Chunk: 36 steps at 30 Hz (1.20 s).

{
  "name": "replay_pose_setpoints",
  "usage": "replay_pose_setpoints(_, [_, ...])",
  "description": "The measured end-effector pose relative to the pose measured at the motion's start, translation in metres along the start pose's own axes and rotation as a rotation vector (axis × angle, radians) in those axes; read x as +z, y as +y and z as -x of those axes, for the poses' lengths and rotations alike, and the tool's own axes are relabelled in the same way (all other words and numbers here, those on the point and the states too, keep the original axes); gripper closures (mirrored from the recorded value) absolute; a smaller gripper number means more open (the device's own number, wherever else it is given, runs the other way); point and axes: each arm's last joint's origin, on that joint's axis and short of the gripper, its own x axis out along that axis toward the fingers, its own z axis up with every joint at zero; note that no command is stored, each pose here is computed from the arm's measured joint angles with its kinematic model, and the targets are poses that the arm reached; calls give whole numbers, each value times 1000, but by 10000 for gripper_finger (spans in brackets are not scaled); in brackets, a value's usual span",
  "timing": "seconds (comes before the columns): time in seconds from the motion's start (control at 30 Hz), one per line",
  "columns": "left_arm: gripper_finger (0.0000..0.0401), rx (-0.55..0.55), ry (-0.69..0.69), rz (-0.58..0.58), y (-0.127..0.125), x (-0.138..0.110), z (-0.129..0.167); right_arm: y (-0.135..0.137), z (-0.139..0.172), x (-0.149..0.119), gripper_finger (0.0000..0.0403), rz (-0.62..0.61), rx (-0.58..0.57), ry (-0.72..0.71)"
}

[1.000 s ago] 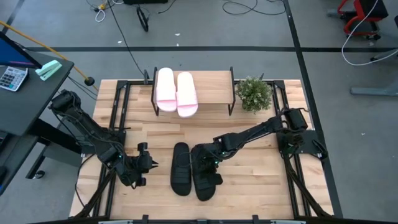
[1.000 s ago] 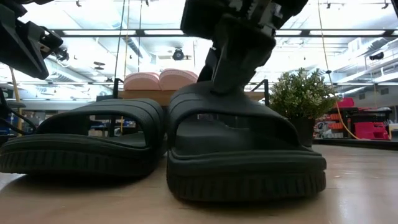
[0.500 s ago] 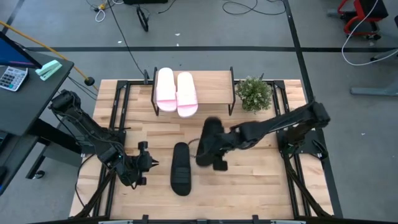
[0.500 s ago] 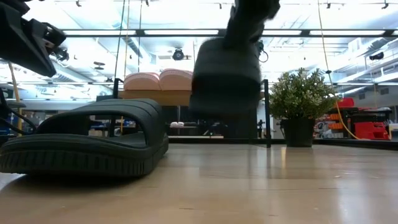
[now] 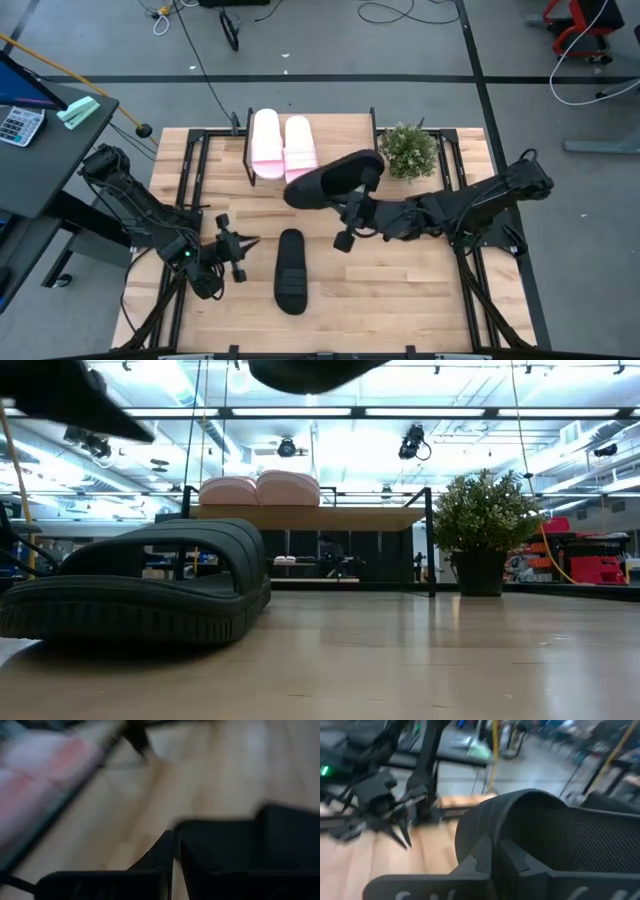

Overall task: Pick and place slides into the shelf
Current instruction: Put the right black slide on the shelf

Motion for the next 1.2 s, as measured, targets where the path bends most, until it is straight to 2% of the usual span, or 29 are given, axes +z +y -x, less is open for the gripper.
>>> replay_pose_setpoints(0.1, [372, 127, -111, 49, 3, 5, 0, 9, -11, -12, 391, -29, -20, -54])
replay_pose_setpoints(0.23, [379, 261, -222, 85, 6, 8, 2, 16, -28, -41, 391, -98, -33, -171])
replay_pose_setpoints(0.33, [382, 313, -271, 120, 8, 9, 2, 14, -32, -63, 391, -160, -49, -263])
replay_pose_setpoints(0.47, [381, 344, -312, 171, 9, 10, 3, 0, -23, -81, 391, -305, -48, -464])
replay_pose_setpoints(0.63, [370, 423, -304, 227, 17, 19, -10, -17, -11, -90, 392, -424, 11, -659])
replay_pose_setpoints(0.77, [359, 525, -302, 327, 29, 36, -27, -19, -13, -83, 392, -414, 49, -700])
replay_pose_setpoints(0.87, [354, 577, -292, 333, 35, 50, -33, -16, -14, -75, 392, -370, 59, -724])
replay_pose_setpoints(1.0, [367, 554, -265, 286, 33, 66, -31, -15, -17, -72, 392, -314, 65, -712])
replay_pose_setpoints(1.1, [390, 444, -233, 239, 26, 77, -29, -17, -19, -72, 392, -300, 64, -714])
replay_pose_setpoints(1.2, [394, 256, -236, 161, 20, 90, -30, -19, -22, -73, 392, -279, 83, -714])
